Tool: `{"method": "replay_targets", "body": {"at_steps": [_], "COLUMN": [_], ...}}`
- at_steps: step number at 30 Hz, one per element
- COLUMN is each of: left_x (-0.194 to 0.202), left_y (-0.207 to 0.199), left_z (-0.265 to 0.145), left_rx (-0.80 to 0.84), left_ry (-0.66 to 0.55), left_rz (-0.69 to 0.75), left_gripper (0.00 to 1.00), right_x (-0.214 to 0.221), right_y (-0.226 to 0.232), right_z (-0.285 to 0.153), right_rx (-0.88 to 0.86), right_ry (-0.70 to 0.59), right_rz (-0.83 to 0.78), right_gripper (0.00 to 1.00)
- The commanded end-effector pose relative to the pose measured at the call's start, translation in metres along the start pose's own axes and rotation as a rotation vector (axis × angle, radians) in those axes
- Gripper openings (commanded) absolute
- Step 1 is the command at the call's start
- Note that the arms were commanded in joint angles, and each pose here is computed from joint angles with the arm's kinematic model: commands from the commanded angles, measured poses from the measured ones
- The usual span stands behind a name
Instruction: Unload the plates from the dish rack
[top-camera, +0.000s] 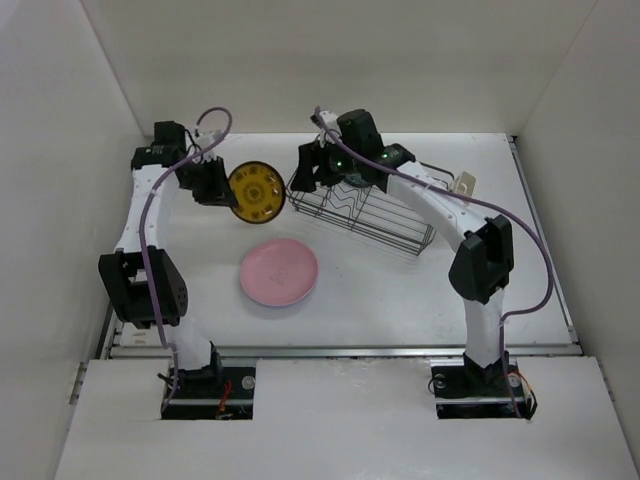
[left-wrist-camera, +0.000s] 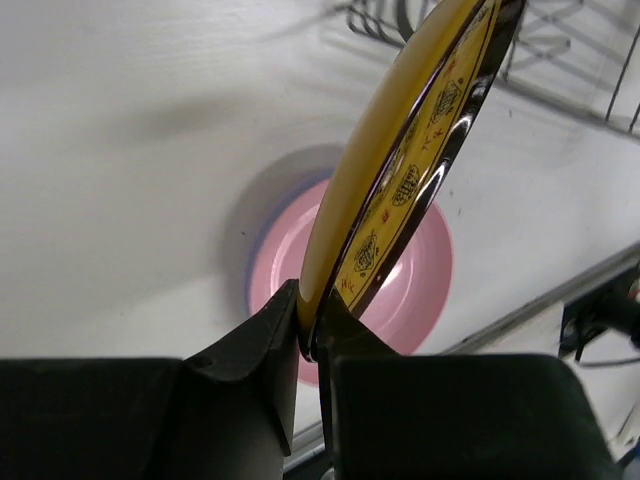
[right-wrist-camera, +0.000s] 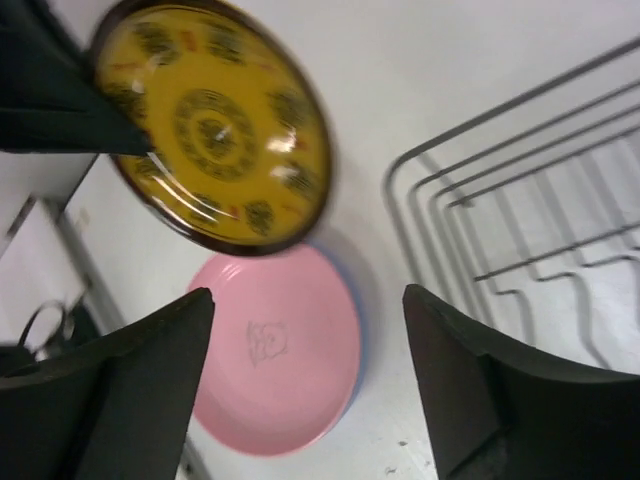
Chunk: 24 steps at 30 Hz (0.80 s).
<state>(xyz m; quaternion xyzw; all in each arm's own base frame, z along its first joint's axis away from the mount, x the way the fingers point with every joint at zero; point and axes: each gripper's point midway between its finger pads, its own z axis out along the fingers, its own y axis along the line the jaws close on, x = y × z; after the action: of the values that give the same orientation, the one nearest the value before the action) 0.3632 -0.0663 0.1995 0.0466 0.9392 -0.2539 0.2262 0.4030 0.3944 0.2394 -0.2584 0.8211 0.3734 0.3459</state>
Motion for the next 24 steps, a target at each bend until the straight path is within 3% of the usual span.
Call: {"method": "replay_targets", "body": {"at_steps": [1, 3, 4, 8, 11, 15, 19, 21, 24], "left_x": [-0.037, -0.039, -0.037, -0.012, -0.005, 0.001, 0.014, 0.022, 0.028], "left_y": [0.02, 0.052, 0.057, 0.091, 0.115, 0.141, 0.154, 0.153, 0.155], "left_z": [-0.019, -0.015, -0.008, 0.035, 0.051, 0.067, 0.078, 0.08, 0.078], "left_rx": [0.004, -0.057, -0.056, -0.065, -0.08, -0.099, -0.105, -0.102, -0.101], "left_ry": [-0.145, -0.157, -0.138, 0.019, 0.062, 0.081, 0.136, 0.167, 0.181], "left_rz": [-0.107, -0.195, -0.208, -0.294, -0.346, -0.398, -0.433, -0.452, -0.461], "left_gripper": [0.0, 0.0, 0.0, 0.0, 0.0, 0.0, 0.01, 0.09, 0.37], "right_x": [-0.075, -0.089, -0.09, -0.074, -0.051, -0.056, -0.052, -0.054, -0.05], "right_y": [-0.052, -0.081, -0.113, -0.198, -0.239, -0.256, -0.262, -0.261, -0.262], "right_z": [-0.052, -0.074, -0.087, -0.103, -0.087, -0.081, -0.066, -0.065, -0.059], "right_rx": [0.249, 0.391, 0.554, 0.829, 0.882, 0.875, 0.844, 0.833, 0.812], "right_ry": [-0.243, -0.299, -0.315, -0.252, -0.169, -0.188, -0.174, -0.178, -0.171], "right_rz": [0.024, 0.043, 0.069, 0.114, 0.095, 0.049, 0.012, 0.001, -0.011], "right_gripper": [0.84, 0.86, 0.86, 0.86, 0.86, 0.86, 0.75, 0.69, 0.56]}}
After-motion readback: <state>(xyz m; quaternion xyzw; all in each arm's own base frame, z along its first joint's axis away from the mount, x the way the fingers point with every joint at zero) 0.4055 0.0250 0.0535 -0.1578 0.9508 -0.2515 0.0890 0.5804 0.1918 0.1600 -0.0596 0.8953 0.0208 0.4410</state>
